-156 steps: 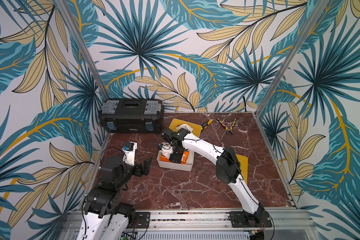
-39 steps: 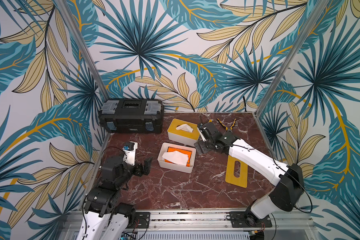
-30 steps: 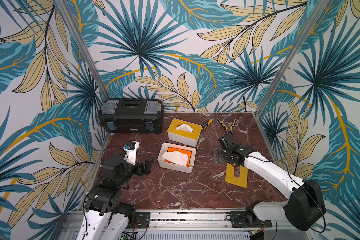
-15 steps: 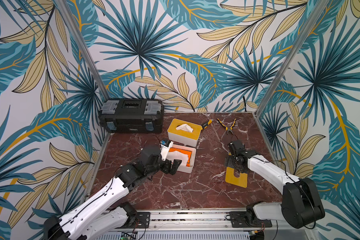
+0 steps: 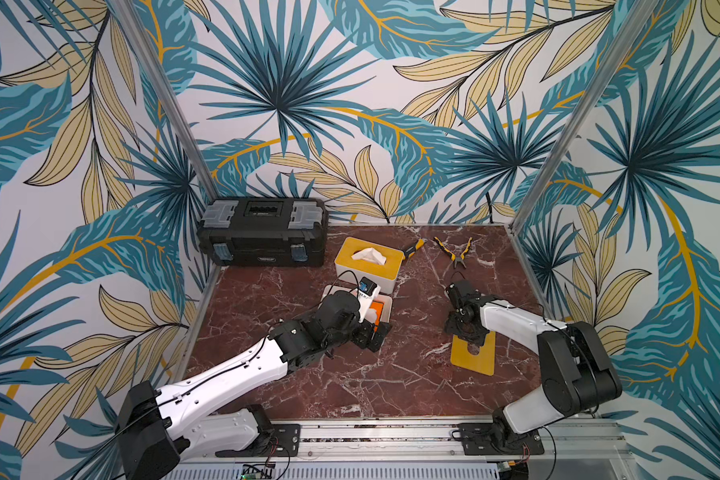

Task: Put the tissue paper into the tissue box
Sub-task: Move the box lid to the center of the board.

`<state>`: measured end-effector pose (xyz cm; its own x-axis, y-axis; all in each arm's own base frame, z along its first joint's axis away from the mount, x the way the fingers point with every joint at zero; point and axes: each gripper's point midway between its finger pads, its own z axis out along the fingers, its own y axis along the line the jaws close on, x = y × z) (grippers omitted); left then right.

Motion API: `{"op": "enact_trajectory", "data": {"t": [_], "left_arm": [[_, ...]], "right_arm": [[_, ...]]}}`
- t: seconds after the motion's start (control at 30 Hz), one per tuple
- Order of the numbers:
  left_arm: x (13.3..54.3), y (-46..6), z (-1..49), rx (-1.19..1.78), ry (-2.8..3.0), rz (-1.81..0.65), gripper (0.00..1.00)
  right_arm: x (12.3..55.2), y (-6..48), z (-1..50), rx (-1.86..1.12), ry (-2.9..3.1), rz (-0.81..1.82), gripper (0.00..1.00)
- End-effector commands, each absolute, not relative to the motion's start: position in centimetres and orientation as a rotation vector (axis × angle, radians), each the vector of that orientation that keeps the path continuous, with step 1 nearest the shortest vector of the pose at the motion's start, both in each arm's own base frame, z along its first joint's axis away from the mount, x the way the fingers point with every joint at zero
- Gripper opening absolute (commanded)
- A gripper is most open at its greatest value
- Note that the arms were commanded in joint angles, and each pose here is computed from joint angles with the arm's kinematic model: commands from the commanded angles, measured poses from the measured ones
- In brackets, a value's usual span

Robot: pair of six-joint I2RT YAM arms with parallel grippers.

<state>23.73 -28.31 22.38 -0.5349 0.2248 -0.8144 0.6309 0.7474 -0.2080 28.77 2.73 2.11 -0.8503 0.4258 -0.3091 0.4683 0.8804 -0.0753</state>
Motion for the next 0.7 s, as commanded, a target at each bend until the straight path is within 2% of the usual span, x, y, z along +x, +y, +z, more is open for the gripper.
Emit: {"op": "enact_trajectory", "data": {"t": [0.0, 0.23, 0.67], "left_arm": [[23.9, -28.0, 23.8, 0.602, 2.064, -0.637, 1.00], [23.6, -27.3, 23.8, 0.596, 2.060, -0.622, 1.00], [23.3, -25.7, 25.0, 0.553, 2.008, -0.601, 1.00]], "right_arm": [[29.0, 2.5, 1.5, 0.702, 2.764, -0.229, 0.67], [28.5, 2.5, 1.4, 0.705, 2.786, -0.241, 0.62], [26.5, 4.3, 1.6, 0.701, 2.845, -0.145, 0.60]]}}
